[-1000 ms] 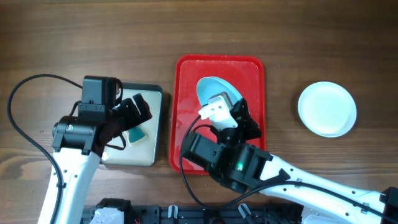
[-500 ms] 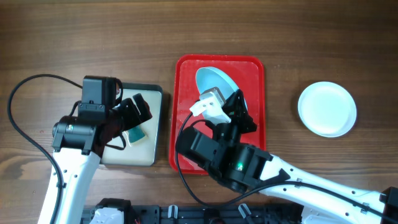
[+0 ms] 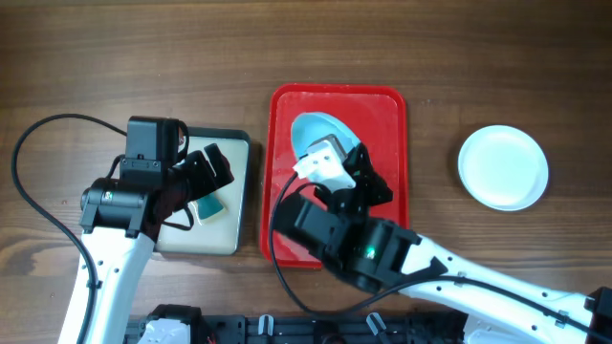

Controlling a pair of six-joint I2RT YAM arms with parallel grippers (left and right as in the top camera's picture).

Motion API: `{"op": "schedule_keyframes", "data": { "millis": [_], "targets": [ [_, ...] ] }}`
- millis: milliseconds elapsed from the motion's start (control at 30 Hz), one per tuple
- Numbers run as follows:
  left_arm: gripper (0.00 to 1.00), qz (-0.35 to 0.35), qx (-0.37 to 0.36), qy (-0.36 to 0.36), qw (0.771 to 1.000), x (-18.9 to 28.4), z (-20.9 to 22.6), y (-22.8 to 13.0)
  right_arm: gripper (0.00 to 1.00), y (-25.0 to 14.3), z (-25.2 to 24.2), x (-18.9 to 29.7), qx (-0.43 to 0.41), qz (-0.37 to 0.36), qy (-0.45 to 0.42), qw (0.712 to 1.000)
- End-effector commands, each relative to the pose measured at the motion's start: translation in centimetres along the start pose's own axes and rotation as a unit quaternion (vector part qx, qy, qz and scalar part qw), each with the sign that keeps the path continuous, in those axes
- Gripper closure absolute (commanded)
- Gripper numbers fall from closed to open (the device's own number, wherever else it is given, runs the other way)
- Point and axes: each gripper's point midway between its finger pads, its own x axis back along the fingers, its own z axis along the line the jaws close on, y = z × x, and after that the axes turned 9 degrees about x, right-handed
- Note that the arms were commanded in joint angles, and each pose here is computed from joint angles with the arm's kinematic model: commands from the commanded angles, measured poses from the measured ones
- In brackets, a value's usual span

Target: Clean dirty plates on tray and stack at the side

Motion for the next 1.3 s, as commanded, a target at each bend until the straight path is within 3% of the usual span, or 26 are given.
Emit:
{"op": "schedule_keyframes", "data": {
  "millis": [0,67,133,200,333,433,567,733,767,800,867,967,1067,1133,1167,1200,1267],
  "targets": [
    [0.0,0.0,-0.003,-0.007,1.0,0.2,-0.2,0.1,0.96,-3.0,4.3,-2.6,-0.13,0.096,0.205,0.965],
    [0.0,0.0,-0.003,-0.007,1.0,0.2,-0.2,0.1,0.96,-4.9,4.8,-4.2,-0.203,0.157,0.314,0.914],
    [0.0,0.0,-0.003,-0.007,1.0,0.2,-0.2,0.1,0.96,-6.0,2.7,-5.7,-0.281,0.166,0.404,0.854],
    [0.0,0.0,-0.003,-0.007,1.0,0.2,-0.2,0.1,0.96,-7.9,-1.3,-7.8,-0.379,0.166,0.424,0.806],
    [0.0,0.0,-0.003,-0.007,1.0,0.2,-0.2,0.1,0.96,-17.2,-10.4,-11.9,-0.525,0.211,0.289,0.772],
    [0.0,0.0,-0.003,-0.007,1.0,0.2,-0.2,0.1,0.96,-27.5,-16.0,-12.2,-0.599,0.303,0.102,0.734],
    [0.0,0.0,-0.003,-0.007,1.0,0.2,-0.2,0.1,0.96,-33.9,-16.2,-11.6,-0.597,0.401,0.013,0.695],
    [0.0,0.0,-0.003,-0.007,1.0,0.2,-0.2,0.1,0.96,-38.4,-11.7,-12.8,-0.577,0.5,0.022,0.645],
    [0.0,0.0,-0.003,-0.007,1.0,0.2,-0.2,0.1,0.88,-38.6,-10.8,-12.9,-0.578,0.51,0.038,0.636],
    [0.0,0.0,-0.003,-0.007,1.0,0.2,-0.2,0.1,0.64,-37.9,-10.0,-12.9,-0.588,0.507,0.063,0.627],
    [0.0,0.0,-0.003,-0.007,1.0,0.2,-0.2,0.1,0.59,-34.7,-11.3,-12.9,-0.606,0.455,0.103,0.644],
    [0.0,0.0,-0.003,-0.007,1.0,0.2,-0.2,0.1,0.41,-25.1,-16.1,-10.3,-0.618,0.277,0.166,0.717],
    [0.0,0.0,-0.003,-0.007,1.0,0.2,-0.2,0.1,0.31,-14.1,-17.5,-2.7,-0.558,0.08,0.251,0.787],
    [0.0,0.0,-0.003,-0.007,1.0,0.2,-0.2,0.1,0.28,-10.7,-16.5,2.3,-0.518,0.018,0.272,0.811],
    [0.0,0.0,-0.003,-0.007,1.0,0.2,-0.2,0.1,0.0,-9.7,-15.8,4.9,-0.512,-0.003,0.279,0.812],
    [0.0,0.0,-0.003,-0.007,1.0,0.2,-0.2,0.1,0.0,-9.6,-15.2,6.7,-0.535,-0.002,0.283,0.796],
    [0.0,0.0,-0.003,-0.007,1.0,0.2,-0.2,0.1,0.0,-10.1,-14.4,8.7,-0.633,0.033,0.273,0.724]
  ]
}}
